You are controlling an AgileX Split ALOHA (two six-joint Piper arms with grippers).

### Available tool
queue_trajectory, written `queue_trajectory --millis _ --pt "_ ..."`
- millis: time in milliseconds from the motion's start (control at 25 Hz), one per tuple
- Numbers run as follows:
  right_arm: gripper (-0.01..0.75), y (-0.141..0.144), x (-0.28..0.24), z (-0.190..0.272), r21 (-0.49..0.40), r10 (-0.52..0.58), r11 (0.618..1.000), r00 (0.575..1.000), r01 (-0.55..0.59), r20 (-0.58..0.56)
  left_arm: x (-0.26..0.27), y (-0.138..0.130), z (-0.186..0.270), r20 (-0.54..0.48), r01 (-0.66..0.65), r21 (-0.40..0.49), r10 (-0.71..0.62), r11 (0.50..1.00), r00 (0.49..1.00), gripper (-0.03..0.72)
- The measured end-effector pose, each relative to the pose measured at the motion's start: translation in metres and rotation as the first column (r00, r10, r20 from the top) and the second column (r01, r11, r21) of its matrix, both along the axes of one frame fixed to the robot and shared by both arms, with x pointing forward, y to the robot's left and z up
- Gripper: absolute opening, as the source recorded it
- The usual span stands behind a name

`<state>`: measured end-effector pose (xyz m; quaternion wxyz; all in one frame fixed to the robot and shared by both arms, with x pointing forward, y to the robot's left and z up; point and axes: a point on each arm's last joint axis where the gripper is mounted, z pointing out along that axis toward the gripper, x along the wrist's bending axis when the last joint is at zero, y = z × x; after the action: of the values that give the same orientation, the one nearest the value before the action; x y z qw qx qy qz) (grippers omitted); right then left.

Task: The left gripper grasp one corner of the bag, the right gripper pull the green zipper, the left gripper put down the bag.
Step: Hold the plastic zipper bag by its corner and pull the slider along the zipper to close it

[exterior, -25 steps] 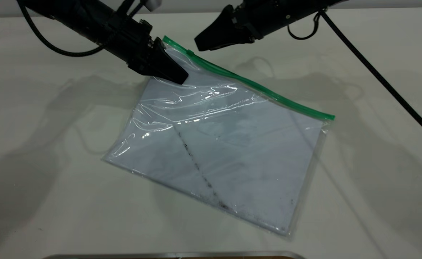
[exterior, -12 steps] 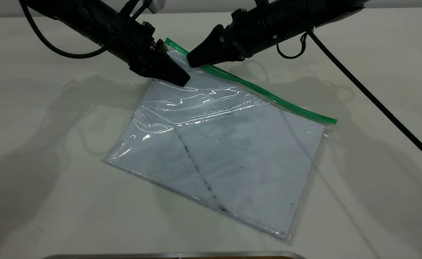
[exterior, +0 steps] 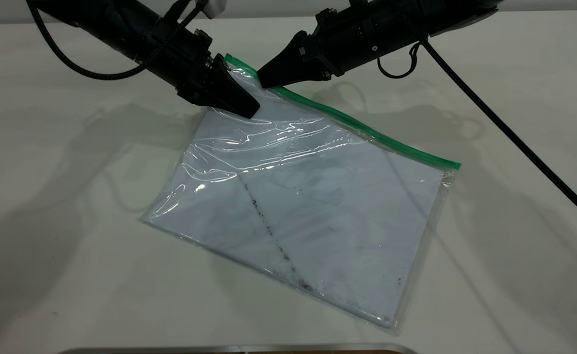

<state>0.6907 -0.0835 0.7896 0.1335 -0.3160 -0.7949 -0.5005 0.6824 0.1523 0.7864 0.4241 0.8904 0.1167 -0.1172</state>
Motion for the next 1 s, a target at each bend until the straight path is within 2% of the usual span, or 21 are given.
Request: queue_trajectory --millis 120,320,1000 --pt "0.093 0.0 0.0 0.0 0.002 0.002 1.0 1.0 -0.002 -0.001 0.0 0.0 0.0 0.0 -0.001 0.0 0.001 1.0 1.0 0.063" --pt "0.048 0.0 -0.001 0.0 0.004 0.009 1.0 1.0 -0.009 0.004 0.0 0.0 0.0 0.0 -0.001 0.0 0.001 1.0 1.0 0.064" --pt "0.044 -0.01 0.0 -0.001 -0.016 0.044 0.999 0.999 -0.044 0.008 0.001 0.002 0.004 0.007 -0.002 -0.004 0.002 1.0 1.0 0.065"
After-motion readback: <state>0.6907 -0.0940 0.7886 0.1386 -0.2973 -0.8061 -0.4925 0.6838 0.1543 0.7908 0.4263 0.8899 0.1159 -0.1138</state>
